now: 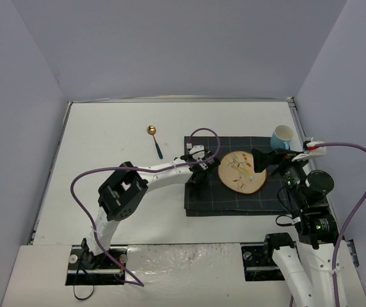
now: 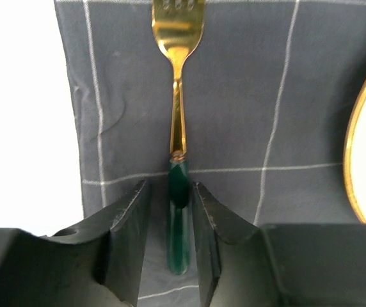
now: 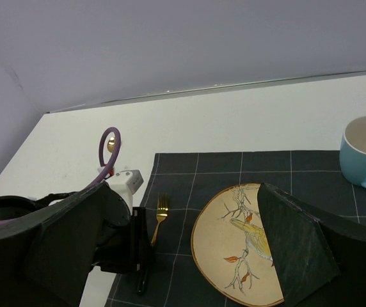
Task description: Set the dinner table for one person
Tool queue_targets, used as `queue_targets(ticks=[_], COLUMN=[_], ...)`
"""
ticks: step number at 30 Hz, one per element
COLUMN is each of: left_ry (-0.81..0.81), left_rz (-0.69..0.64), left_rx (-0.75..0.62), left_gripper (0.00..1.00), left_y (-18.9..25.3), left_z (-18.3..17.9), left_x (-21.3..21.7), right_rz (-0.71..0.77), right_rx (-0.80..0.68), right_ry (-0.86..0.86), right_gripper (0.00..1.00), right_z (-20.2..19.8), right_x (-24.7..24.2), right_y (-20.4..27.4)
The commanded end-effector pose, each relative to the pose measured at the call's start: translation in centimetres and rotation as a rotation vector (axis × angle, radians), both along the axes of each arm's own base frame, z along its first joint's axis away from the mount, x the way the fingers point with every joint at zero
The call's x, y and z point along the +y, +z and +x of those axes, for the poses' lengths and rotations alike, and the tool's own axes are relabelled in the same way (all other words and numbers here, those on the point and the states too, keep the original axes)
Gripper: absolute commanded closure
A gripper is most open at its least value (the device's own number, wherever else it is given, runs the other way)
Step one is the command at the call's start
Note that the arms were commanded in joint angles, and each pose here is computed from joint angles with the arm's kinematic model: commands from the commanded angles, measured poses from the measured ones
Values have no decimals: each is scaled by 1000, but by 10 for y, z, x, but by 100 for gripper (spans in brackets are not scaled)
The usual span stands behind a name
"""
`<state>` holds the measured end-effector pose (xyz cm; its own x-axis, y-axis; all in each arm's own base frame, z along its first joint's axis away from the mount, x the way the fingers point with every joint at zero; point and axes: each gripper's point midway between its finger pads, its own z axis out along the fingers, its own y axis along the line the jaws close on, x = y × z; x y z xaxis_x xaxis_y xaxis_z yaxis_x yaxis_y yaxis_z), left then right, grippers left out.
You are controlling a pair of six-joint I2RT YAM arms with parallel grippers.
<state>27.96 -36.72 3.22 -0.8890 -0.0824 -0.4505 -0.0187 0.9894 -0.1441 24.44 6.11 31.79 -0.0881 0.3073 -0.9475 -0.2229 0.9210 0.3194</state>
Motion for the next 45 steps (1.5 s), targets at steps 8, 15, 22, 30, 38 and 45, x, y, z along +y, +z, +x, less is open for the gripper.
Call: queue_targets(ticks=[8,15,22,30,38,45], left_ry=[-53,-33,71,93,194,234], left_rz=[-4,7,25,112,214,277], left_rx=[-199,-354,-340,-415,-483,-464], left_gripper=[34,3,3,3,3,3], left_y=[105,170,174,204,206,189], left_z=[14,42,75,76,59,54], left_x=[16,69,165,262,333,350], right_rz=[-12,-31,-64,-184,-364,-480], right_rx=[-50,11,215,374,477,486], right_ry=[11,74,137,143,230,306], right_gripper=[0,0,0,0,0,2], right_z=[8,24,52,94,132,164], right_x=[2,14,27,63,151,242], right_y=[13,6,-26,-64,-112,-151])
